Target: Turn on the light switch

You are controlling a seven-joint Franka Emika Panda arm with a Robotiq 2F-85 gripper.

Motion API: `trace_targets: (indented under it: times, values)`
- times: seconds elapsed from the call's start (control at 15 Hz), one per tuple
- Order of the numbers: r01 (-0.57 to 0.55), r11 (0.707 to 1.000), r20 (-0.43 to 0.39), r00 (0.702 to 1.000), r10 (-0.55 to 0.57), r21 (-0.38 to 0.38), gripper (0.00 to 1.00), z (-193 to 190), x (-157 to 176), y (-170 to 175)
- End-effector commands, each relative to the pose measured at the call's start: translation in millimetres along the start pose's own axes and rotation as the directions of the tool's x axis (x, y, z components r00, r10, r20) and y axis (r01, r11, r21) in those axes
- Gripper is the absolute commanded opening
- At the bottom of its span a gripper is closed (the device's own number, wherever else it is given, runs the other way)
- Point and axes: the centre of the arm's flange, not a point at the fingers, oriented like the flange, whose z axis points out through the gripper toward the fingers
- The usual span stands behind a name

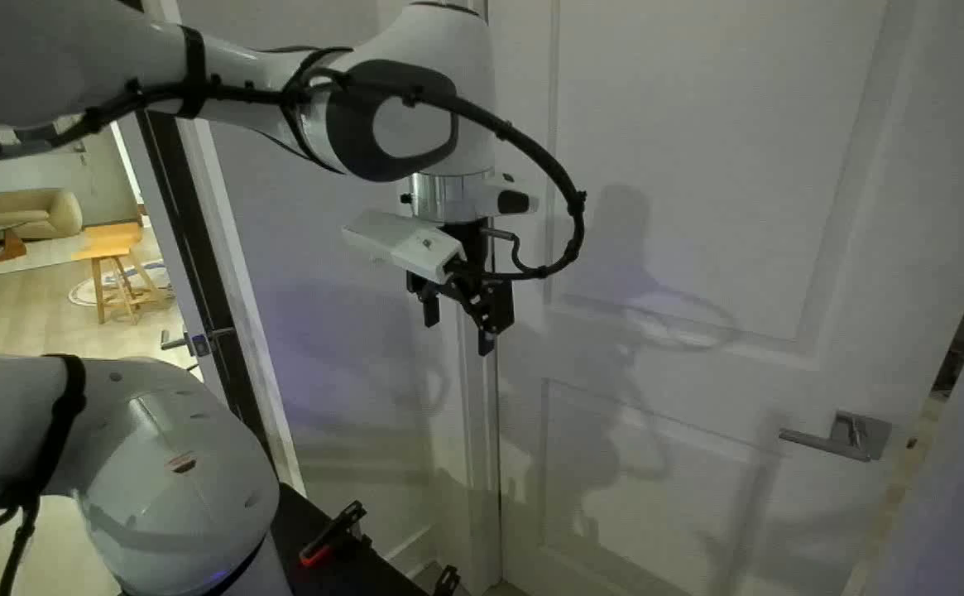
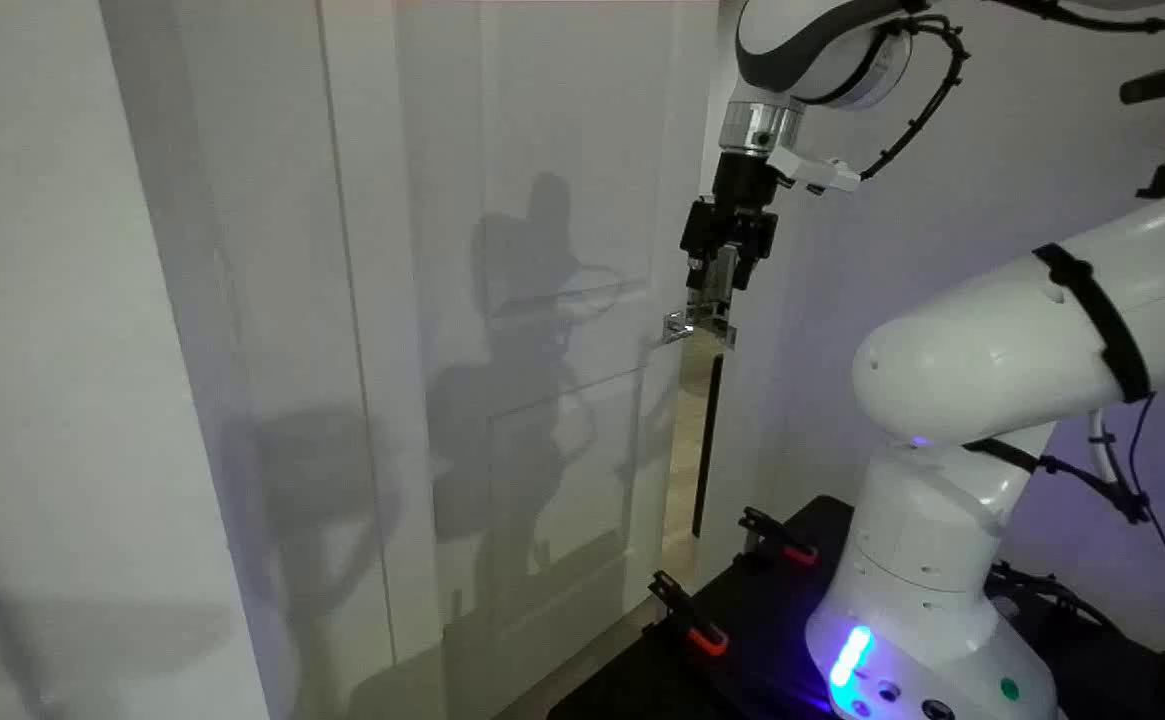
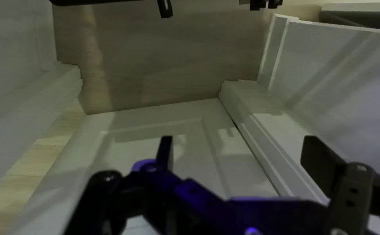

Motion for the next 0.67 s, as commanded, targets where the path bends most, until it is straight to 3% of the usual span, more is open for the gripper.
trace_targets:
  times: [0.0,0.27,0.6]
  values:
    - [0.0,1.0,0.0,1.0,0.0,0.0,1.0,0.0,0.0,0.0]
    - [0.007,1.0,0.008,1.0,-0.007,0.008,1.0,3.6,2.9,0.7]
    - [0.091,0.993,0.007,0.996,-0.091,0.072,1.0,22.3,20.1,-9.6]
